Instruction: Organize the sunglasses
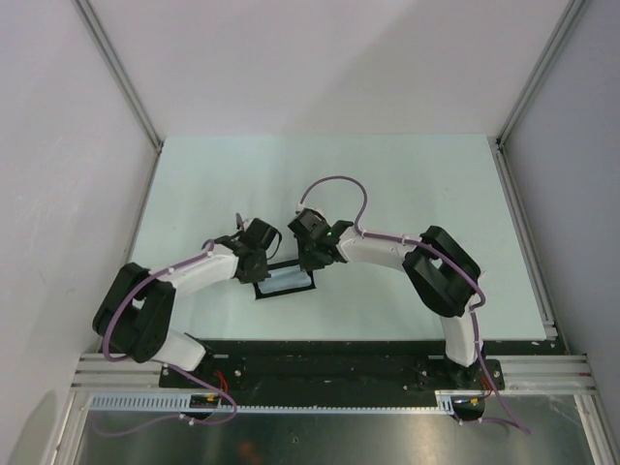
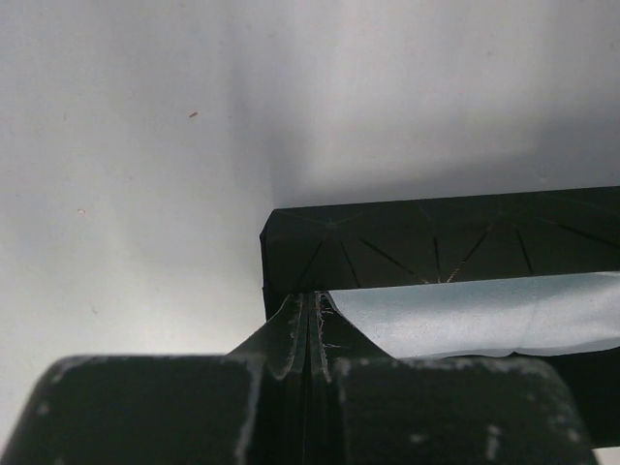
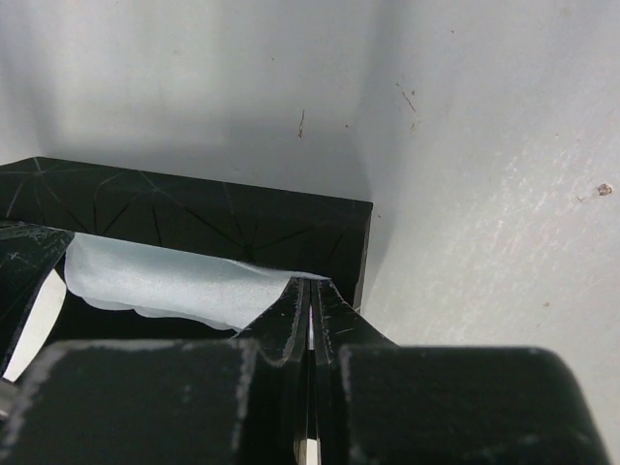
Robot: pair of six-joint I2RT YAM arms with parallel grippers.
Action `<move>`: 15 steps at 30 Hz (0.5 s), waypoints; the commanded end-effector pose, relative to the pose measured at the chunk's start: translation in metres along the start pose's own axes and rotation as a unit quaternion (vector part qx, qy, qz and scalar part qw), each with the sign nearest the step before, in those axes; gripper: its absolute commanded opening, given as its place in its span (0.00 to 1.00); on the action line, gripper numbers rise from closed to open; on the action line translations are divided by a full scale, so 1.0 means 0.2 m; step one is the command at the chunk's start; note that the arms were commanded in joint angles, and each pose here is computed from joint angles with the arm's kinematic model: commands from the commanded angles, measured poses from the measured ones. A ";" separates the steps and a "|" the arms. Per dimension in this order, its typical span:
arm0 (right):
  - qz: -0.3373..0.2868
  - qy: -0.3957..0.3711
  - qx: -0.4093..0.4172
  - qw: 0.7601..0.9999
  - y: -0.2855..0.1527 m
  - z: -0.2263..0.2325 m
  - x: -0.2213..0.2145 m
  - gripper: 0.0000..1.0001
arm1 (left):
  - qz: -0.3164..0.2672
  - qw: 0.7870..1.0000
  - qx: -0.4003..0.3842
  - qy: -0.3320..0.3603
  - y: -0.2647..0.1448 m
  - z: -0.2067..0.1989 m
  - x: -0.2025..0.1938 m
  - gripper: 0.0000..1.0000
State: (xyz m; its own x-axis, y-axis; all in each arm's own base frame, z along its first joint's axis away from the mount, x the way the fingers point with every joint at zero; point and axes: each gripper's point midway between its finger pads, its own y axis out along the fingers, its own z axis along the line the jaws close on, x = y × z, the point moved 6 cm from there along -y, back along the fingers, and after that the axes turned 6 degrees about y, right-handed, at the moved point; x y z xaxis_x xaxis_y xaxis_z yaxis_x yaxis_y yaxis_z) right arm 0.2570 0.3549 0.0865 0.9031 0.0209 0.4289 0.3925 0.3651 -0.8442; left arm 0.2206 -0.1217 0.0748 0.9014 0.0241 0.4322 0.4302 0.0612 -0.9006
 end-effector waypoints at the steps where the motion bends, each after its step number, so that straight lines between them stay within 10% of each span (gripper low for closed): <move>1: -0.035 0.002 -0.003 0.999 0.03 0.04 0.07 0.03 | -0.024 0.999 0.017 -0.018 0.02 0.01 0.05 0.00; 15: -0.059 0.027 -0.023 0.998 0.06 0.03 0.08 0.03 | -0.039 0.997 0.016 -0.057 0.04 -0.01 0.09 0.01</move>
State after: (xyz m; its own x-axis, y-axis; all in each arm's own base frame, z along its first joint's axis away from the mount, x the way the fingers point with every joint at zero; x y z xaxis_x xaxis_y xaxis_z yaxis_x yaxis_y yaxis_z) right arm 0.2623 0.3569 0.0821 0.8887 -0.0103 0.4584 0.4342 0.3406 -0.8340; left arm 0.2278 -0.1229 0.0713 0.8881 0.0655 0.4549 0.4500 0.0774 -0.8897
